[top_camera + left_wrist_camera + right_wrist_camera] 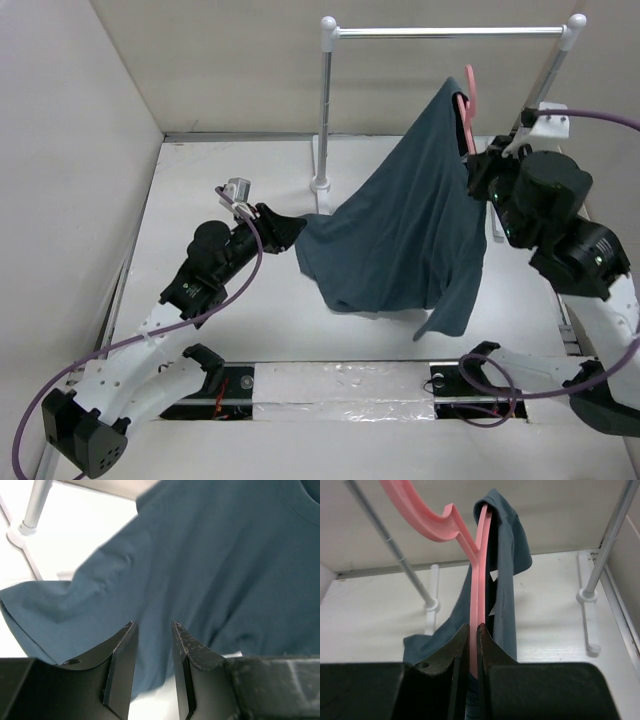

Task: Place the t-shirt on the hanger
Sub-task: Place the hanger at the clothesline.

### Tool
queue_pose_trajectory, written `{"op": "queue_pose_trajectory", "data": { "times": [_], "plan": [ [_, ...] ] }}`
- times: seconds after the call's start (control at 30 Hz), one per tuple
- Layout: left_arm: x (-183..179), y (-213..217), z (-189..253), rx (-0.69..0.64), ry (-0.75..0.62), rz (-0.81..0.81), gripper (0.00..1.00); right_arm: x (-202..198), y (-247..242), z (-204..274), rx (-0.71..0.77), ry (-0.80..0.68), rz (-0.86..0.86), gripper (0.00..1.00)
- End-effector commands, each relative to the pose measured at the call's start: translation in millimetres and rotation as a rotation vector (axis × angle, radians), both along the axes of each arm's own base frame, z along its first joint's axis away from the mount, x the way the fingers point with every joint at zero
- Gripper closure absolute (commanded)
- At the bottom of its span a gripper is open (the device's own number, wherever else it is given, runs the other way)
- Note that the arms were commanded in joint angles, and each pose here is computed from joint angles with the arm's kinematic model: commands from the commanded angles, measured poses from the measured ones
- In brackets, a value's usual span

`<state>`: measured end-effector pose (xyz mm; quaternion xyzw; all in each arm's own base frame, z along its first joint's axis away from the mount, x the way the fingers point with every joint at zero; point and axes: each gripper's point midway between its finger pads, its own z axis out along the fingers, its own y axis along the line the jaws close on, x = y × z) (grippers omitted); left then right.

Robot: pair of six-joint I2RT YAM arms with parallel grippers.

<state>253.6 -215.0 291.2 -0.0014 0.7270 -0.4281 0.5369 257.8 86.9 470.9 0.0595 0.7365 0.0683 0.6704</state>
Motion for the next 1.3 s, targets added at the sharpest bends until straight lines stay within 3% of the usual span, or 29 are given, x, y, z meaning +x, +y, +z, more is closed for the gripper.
{"op": "queue_pose_trajectory", "data": {
  "times": [0.0, 0.03, 0.2, 0.4, 0.73, 0.93, 1.27],
  "plan": [
    [-7, -4, 15, -0.029, -0.06, -0.047, 0.71, 25, -5, 39, 0.046, -0.125, -0.015, 1.0],
    [-8, -7, 13, -0.031, -0.06, -0.064, 0.71, 42, -19, 33, 0.031, -0.104, -0.077, 1.0],
    [-18, -18, -5, -0.064, -0.047, -0.146, 0.71, 72, -34, 55, 0.068, -0.151, -0.05, 1.0],
    [-21, -25, -31, -0.087, -0.032, -0.187, 0.72, 120, -67, 59, 0.037, -0.13, -0.135, 1.0],
    [-24, -46, -46, -0.023, -0.057, -0.207, 0.72, 161, -126, 55, 0.052, -0.126, -0.226, 1.0],
    [-25, -42, -46, -0.013, -0.083, -0.189, 0.72, 182, -133, 70, 0.057, -0.151, -0.22, 1.0],
    [-28, -40, -51, -0.01, -0.091, -0.19, 0.72, 217, -157, 39, 0.068, -0.094, -0.27, 1.0]
  ]
}}
